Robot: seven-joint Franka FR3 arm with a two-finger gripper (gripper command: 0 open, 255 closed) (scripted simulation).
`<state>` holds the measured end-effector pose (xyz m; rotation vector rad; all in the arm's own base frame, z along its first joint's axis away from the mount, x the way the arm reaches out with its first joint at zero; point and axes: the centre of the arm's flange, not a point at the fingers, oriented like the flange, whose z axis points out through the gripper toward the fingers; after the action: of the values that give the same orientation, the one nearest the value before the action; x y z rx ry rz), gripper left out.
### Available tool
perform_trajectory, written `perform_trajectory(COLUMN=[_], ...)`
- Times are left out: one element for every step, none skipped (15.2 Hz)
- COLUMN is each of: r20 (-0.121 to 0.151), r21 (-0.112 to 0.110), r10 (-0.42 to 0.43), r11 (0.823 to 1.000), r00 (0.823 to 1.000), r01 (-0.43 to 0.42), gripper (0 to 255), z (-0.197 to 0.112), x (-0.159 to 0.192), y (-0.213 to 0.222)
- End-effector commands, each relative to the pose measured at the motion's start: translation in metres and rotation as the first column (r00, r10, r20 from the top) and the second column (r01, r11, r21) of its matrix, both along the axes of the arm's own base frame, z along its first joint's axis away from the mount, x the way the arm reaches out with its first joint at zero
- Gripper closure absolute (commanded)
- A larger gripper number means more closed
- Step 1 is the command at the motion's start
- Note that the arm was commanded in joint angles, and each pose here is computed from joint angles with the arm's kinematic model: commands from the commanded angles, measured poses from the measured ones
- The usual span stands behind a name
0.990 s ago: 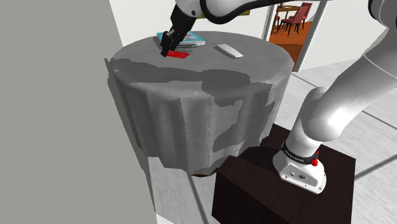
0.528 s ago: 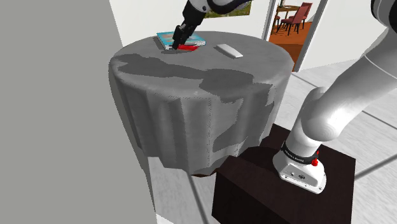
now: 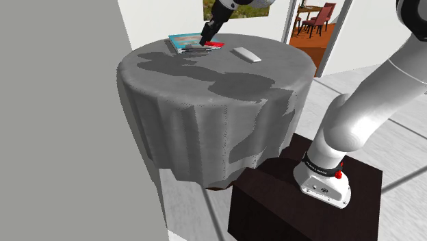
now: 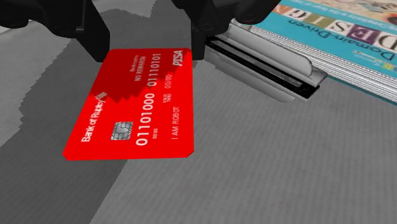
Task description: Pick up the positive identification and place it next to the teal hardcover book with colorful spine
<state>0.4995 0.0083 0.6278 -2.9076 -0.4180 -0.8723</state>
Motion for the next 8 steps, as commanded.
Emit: perform_trajectory(r20=[0.001, 0.001, 0.001, 0.001, 0.001, 0.001, 0.001, 0.001], r21=[-0.001, -0.001, -0.001, -0.001, -0.001, -0.001, -0.001, -0.001], r10=[0.002, 0.002, 0.002, 0.002, 0.002, 0.002, 0.002, 0.002], r11=[1.000, 1.000, 1.000, 1.000, 1.000, 1.000, 1.000, 1.000], r00=[1.000, 1.000, 1.000, 1.000, 1.000, 1.000, 1.000, 1.000], r01=[-0.002, -0.002, -0.002, -0.002, -0.002, -0.002, -0.002, -0.002], gripper=[255, 255, 255, 255, 255, 255, 255, 255], z=[0.002, 0.002, 0.002, 0.002, 0.002, 0.002, 0.002, 0.002], x=[0.008, 0.012, 0.015, 0.018, 0.022, 0.025, 0.029, 0.032], y=[-0.025, -0.037, -0.050, -0.063, -0.076, -0.088, -0.101, -0.114])
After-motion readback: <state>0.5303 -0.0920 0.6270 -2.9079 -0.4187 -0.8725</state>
